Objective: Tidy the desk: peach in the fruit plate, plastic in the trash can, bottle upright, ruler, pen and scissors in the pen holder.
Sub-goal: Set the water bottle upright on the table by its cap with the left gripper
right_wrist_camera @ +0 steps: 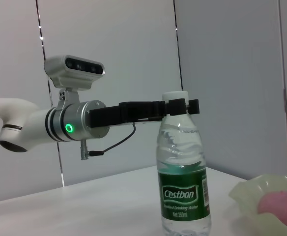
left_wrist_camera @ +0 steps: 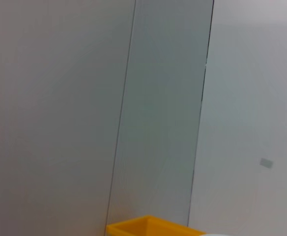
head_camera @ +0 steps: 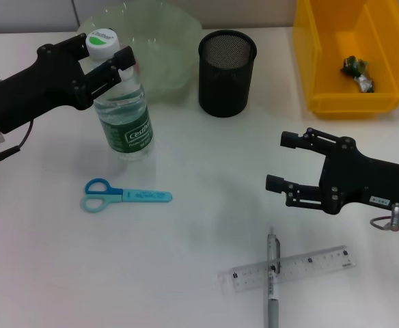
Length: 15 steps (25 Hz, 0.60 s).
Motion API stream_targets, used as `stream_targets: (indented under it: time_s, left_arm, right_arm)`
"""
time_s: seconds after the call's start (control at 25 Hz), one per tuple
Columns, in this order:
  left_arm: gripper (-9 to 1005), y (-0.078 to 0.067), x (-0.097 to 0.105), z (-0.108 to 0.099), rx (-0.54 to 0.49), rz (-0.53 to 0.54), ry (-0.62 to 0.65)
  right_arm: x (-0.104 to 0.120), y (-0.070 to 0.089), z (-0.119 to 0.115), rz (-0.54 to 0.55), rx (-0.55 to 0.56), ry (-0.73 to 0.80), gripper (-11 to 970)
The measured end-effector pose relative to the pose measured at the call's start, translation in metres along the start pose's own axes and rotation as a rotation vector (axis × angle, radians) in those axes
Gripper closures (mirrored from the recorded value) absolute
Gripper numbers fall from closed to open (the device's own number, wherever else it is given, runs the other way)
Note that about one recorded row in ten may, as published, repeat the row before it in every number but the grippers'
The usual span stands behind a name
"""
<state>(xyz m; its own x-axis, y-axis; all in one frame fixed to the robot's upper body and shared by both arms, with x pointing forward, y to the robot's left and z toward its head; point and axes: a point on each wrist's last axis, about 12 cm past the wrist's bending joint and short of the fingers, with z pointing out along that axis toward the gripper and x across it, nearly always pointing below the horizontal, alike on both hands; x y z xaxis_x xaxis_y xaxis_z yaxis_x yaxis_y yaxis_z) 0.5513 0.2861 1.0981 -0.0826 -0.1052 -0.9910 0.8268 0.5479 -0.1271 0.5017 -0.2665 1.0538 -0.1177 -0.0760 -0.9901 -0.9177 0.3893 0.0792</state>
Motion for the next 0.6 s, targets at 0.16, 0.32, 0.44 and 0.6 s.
stream_targets:
  time_s: [0.16, 0.32, 0.44, 0.6]
  left_arm:
    - [552, 0.0005, 0.0006, 0.0009, -0.007, -0.001, 0.003]
    - [552, 0.0015, 0.0005, 0.002, -0.013, 0.0, 0.005]
    - [552, 0.0026, 0.0, 0.0019, -0.021, 0.0, 0.002]
    - [553, 0.0042, 0.0002, 0.0024, -0.04, -0.001, -0.002]
  right_arm:
    - [0.0, 0.0003, -0.0008, 0.0, -0.008, 0.005, 140]
    - [0.001, 0.0004, -0.0001, -0.001, -0.016, 0.02, 140]
    - [0.001, 0.0002, -0.0001, 0.0, -0.016, 0.021, 140]
    - [0.0011, -0.0002, -0.0003, 0.0, -0.013, 0.023, 140]
